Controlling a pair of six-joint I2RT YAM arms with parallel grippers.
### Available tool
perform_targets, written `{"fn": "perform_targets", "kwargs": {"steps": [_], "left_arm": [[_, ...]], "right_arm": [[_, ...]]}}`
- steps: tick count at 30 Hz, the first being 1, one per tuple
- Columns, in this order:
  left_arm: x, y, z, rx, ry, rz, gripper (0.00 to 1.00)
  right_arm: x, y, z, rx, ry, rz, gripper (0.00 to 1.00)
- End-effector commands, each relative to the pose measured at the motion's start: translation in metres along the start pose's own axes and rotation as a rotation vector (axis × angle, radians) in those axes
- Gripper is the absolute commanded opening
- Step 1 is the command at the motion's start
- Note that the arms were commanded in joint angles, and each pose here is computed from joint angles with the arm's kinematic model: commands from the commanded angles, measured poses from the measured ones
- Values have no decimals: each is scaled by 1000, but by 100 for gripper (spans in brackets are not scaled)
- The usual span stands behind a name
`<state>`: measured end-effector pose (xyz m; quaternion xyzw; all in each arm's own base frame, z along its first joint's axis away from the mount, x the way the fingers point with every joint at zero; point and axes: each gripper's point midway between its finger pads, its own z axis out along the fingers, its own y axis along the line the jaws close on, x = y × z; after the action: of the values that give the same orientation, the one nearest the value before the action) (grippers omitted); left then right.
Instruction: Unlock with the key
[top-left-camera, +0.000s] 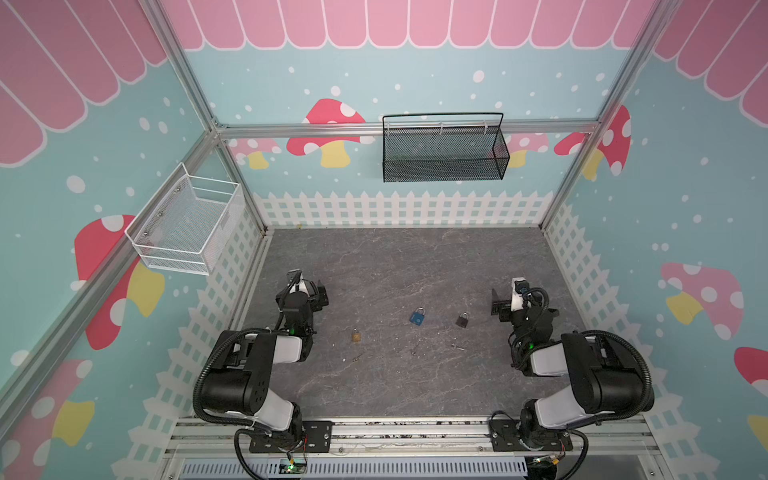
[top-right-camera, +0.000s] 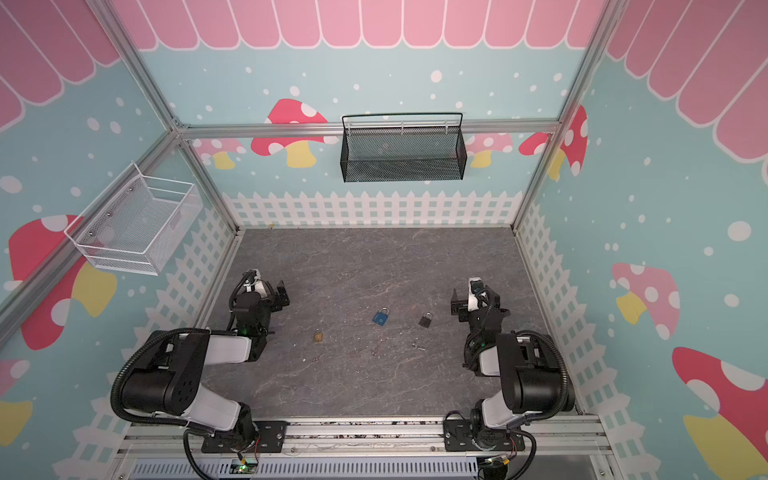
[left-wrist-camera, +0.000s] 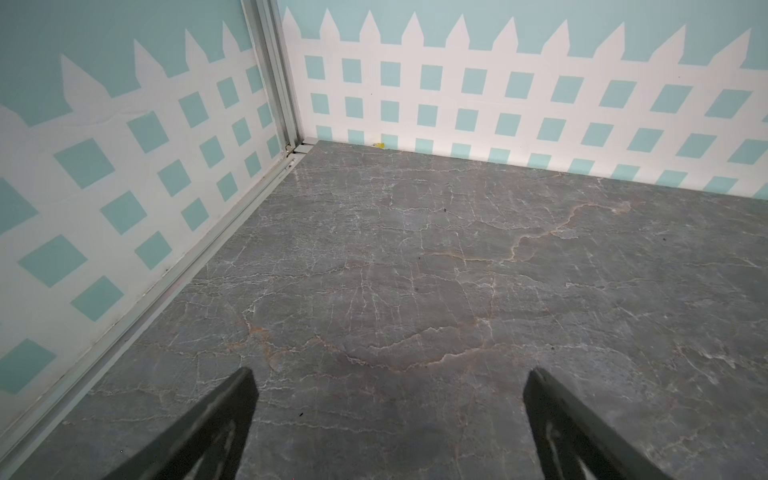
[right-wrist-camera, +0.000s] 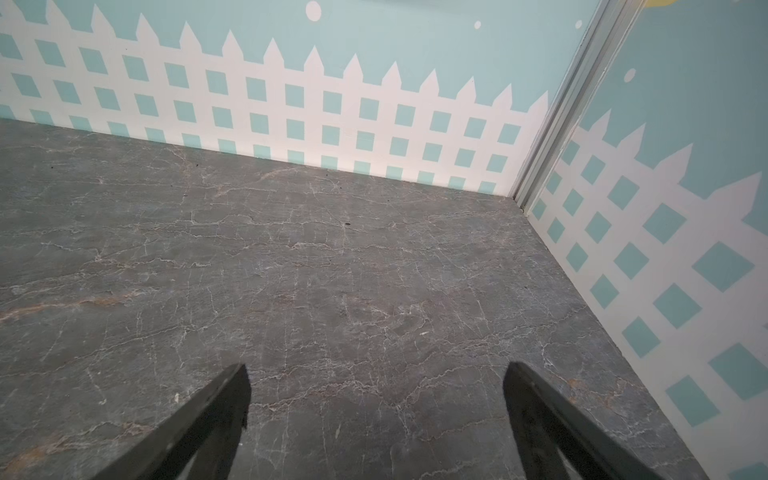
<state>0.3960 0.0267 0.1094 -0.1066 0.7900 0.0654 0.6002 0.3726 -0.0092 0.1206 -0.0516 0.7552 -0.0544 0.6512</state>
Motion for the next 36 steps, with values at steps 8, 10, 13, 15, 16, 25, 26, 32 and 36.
{"fn": "perform_targets", "kwargs": {"steps": [8, 10, 13, 15, 16, 25, 26, 32, 36], "left_arm": [[-8, -5, 2, 19, -23, 14, 100], [-8, -5, 2, 18, -22, 13, 100], [-8, -5, 2, 18, -20, 14, 100], [-8, -5, 2, 18, -21, 13, 100], [-8, -5, 2, 18, -22, 13, 100], [-8, -5, 2, 19, -23, 13, 100], [-8, -5, 2, 19, -23, 13, 100], [-8, -5, 1, 19, -24, 12, 100], [-9, -5, 1, 18, -28, 12, 100]], "right_arm": [[-10, 1, 2, -6, -32, -21, 98], [-9, 1, 2, -6, -31, -21, 98], [-9, 1, 2, -5, -30, -20, 98], [-9, 1, 3, -6, -30, -21, 98], [-9, 1, 3, -6, -30, -21, 98], [-10, 1, 2, -5, -35, -20, 98], [-10, 1, 2, -6, -35, -20, 98], [-11, 1, 0, -4, -40, -21, 98], [-11, 1, 0, -5, -41, -20, 98]]}}
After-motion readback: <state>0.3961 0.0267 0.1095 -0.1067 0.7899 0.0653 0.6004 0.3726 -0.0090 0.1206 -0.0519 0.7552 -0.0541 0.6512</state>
